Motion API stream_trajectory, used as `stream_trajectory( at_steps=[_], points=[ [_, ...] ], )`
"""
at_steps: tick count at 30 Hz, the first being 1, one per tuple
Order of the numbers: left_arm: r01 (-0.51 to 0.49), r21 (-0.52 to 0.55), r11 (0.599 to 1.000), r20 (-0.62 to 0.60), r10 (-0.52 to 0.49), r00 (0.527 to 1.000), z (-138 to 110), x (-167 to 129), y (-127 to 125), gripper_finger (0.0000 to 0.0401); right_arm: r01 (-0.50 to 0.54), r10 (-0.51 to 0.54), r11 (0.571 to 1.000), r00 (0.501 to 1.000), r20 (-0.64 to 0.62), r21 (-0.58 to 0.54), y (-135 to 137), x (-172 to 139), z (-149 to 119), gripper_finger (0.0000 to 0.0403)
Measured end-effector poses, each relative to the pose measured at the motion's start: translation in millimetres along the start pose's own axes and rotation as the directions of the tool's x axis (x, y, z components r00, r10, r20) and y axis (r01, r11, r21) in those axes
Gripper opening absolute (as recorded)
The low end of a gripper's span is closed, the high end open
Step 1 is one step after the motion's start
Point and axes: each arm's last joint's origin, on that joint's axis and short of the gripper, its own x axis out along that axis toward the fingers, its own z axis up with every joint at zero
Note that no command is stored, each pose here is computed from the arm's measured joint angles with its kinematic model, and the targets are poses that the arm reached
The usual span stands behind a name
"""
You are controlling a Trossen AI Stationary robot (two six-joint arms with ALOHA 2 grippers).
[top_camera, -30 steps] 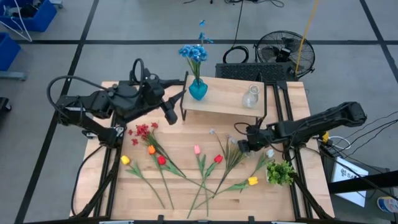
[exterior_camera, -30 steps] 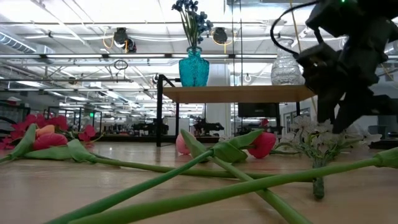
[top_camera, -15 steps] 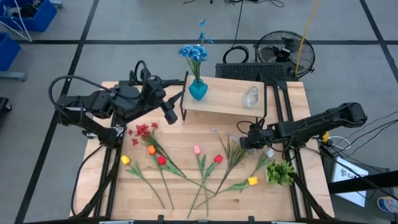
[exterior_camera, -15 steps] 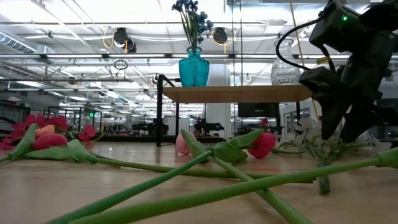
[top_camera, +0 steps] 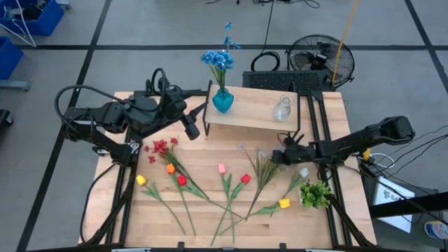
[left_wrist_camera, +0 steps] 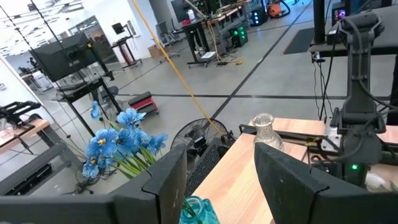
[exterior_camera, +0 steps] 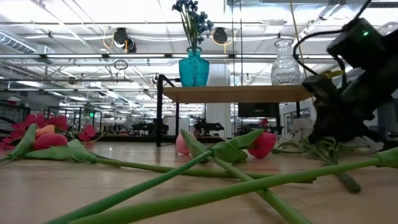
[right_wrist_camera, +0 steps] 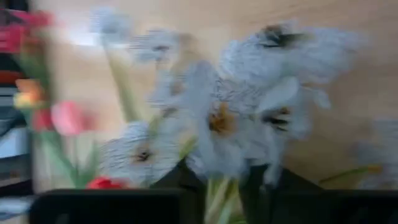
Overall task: Pick and place flowers into a vace then onto a shelf
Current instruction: Put the white flowers into the transparent vase on the shelf
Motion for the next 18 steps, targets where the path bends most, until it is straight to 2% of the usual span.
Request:
stream_trajectory(
  at_steps=[2,5,8,11,13,14,16,18],
  points=[
    [0.000,0.004,1.000,-0.004,0.000,1.000,-0.6,0.0,-0.1,0.0195,-0.105,0.105,0.994,0.994,-0.009,-0.023,2.3,-1.6,-2.6,0.0014],
    [0.001,0.001,1.000,-0.015,-0.001,1.000,-1.8,0.0,-0.2,0.0195,-0.254,0.253,0.964,0.967,-0.029,-0.081,12.8,-5.9,-6.5,0.0008],
    [0.001,-0.029,1.000,-0.018,-0.002,1.000,-2.3,0.0,-0.3,0.0195,-0.444,0.435,0.888,0.896,-0.091,-0.124,37.1,-15.9,-11.9,0.0003],
    [0.001,-0.047,0.999,-0.018,-0.002,1.000,-2.3,0.0,-0.3,0.0195,-0.546,0.523,0.812,0.838,-0.156,-0.207,61.0,-26.8,-19.1,0.0002],
    [0.001,-0.060,0.998,-0.018,-0.002,1.000,-2.3,0.0,-0.3,0.0195,-0.619,0.593,0.742,0.785,-0.178,-0.259,85.0,-39.2,-22.6,0.0002],
    [0.001,-0.067,0.998,-0.018,-0.002,1.000,-2.3,0.0,-0.3,0.0195,-0.639,0.613,0.712,0.768,-0.186,-0.291,96.3,-45.7,-23.6,0.0001],
    [0.000,-0.082,0.997,-0.018,-0.002,1.000,-2.3,0.0,-0.3,0.0195,-0.638,0.613,0.666,0.763,-0.202,-0.386,118.3,-59.1,-24.6,0.0001],
    [0.001,-0.091,0.996,-0.018,-0.002,1.000,-2.3,0.0,-0.3,0.0195,-0.583,0.564,0.645,0.799,-0.208,-0.494,138.1,-73.9,-22.3,0.0001]
  ],
)
